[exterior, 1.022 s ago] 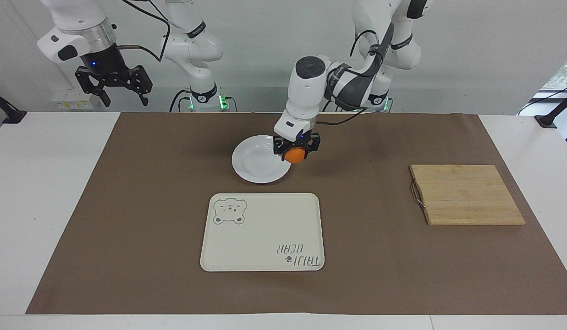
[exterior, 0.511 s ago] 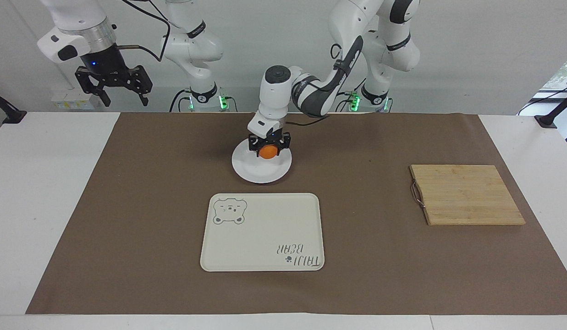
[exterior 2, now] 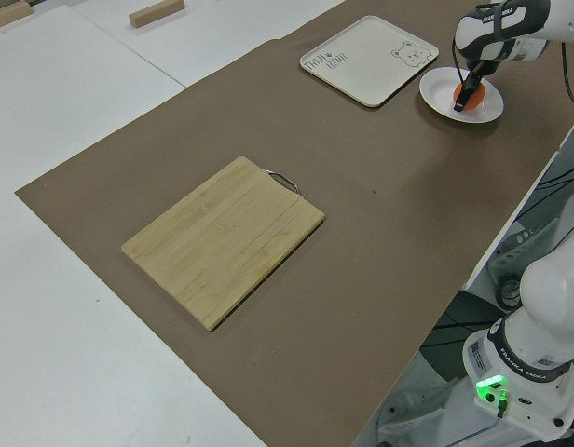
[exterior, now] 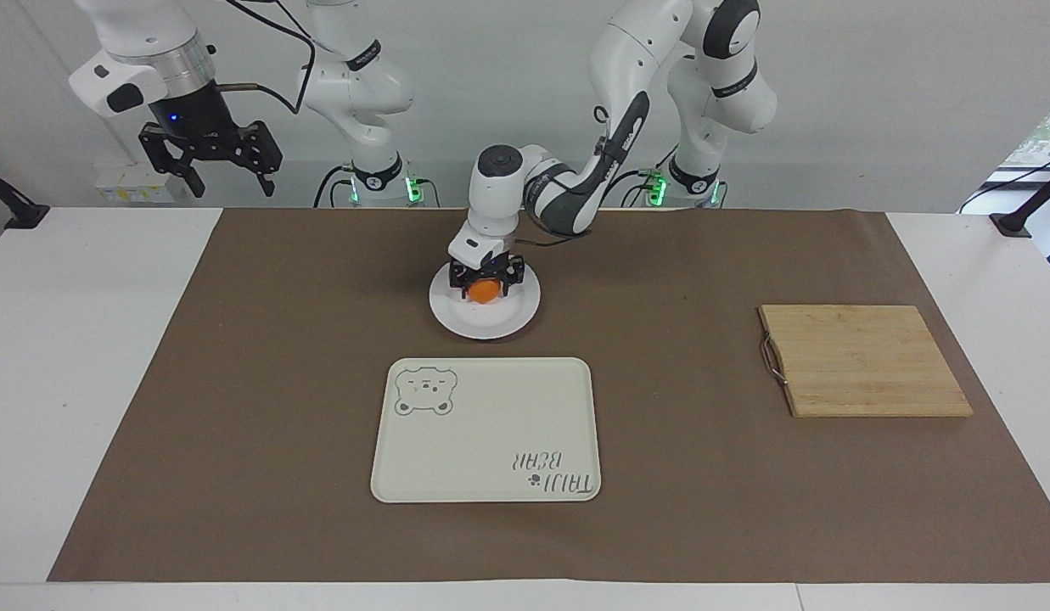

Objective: Place orange and plate with both arms

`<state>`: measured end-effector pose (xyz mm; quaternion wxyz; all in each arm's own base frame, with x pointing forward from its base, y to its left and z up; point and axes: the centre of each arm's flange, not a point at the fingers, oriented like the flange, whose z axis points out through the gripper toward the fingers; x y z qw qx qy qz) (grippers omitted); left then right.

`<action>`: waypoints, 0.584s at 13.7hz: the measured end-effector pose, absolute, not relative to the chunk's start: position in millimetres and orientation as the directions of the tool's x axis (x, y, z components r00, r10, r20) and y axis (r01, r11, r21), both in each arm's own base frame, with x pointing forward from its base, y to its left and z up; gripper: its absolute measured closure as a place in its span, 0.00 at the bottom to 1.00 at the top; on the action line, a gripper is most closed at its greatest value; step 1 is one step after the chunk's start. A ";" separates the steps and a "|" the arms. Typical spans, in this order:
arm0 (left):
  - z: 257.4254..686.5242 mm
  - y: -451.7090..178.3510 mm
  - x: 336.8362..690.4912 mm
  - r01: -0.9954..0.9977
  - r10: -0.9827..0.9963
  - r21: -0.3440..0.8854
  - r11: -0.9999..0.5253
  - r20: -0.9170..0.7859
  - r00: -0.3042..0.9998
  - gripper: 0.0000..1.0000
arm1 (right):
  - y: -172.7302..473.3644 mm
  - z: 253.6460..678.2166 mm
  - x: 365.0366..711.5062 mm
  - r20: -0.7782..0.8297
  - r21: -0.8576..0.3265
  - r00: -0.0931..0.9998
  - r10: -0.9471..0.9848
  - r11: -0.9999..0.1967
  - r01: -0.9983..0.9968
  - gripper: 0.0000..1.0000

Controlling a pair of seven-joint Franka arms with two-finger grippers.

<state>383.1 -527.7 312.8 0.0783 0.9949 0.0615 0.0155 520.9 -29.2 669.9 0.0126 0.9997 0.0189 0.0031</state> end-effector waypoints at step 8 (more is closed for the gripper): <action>447.0 -383.4 506.5 0.142 0.153 0.130 -0.981 0.078 0.985 0.00 | -29.2 669.9 520.9 0.006 0.025 0.999 0.038 -0.999 0.038 0.00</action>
